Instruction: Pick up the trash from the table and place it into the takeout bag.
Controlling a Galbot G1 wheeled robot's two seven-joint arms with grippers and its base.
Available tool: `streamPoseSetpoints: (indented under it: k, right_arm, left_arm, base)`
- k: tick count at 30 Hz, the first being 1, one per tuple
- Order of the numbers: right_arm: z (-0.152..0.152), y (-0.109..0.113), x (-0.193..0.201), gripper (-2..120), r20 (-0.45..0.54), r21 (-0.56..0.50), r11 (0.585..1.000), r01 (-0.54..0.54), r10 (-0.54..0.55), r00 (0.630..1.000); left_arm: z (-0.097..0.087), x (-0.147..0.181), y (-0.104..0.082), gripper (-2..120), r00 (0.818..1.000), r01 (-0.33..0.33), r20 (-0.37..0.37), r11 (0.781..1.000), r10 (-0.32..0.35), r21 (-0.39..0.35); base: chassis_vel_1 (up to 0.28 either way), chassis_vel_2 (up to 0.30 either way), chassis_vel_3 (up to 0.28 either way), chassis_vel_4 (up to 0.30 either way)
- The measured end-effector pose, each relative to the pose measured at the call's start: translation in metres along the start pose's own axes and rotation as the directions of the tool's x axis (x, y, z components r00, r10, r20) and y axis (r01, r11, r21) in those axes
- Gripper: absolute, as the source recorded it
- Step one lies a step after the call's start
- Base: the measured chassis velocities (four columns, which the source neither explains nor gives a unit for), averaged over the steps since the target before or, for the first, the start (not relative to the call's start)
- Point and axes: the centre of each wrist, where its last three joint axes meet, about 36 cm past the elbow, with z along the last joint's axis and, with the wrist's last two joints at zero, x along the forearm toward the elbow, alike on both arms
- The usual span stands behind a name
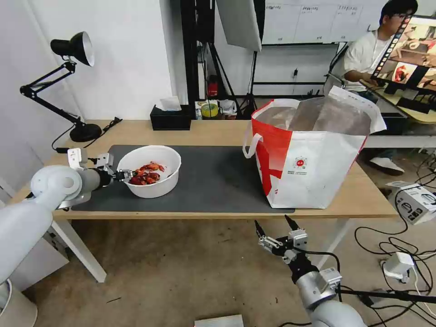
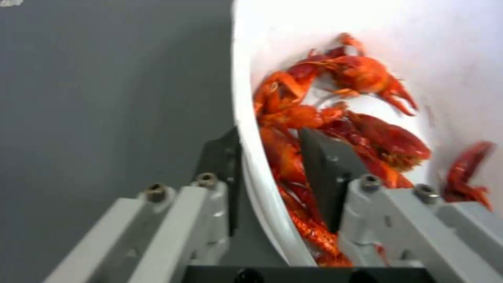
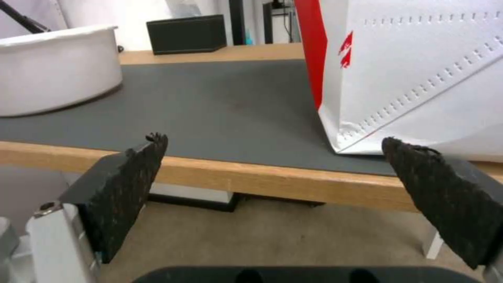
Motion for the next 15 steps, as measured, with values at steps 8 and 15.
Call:
streamPoseSetpoints:
  k: [8,15]
  right_arm:
    - [0.0,0.0,0.0,100,0.0,0.0,1.0,0.0,0.0,1.0]
    - [0.0,0.0,0.0,100,0.0,0.0,1.0,0.0,0.0,1.0]
  left_arm:
    - [0.0074,-0.0014,0.001,0,0.999,0.029,-0.012,1.0,-0.029,0.004]
    - [0.0081,0.0054,-0.0011,0,1.0,0.027,-0.003,1.0,-0.027,0.003]
  base:
    - [0.0,0.0,0.0,0.0]
    - [0.0,0.0,0.0,0.0]
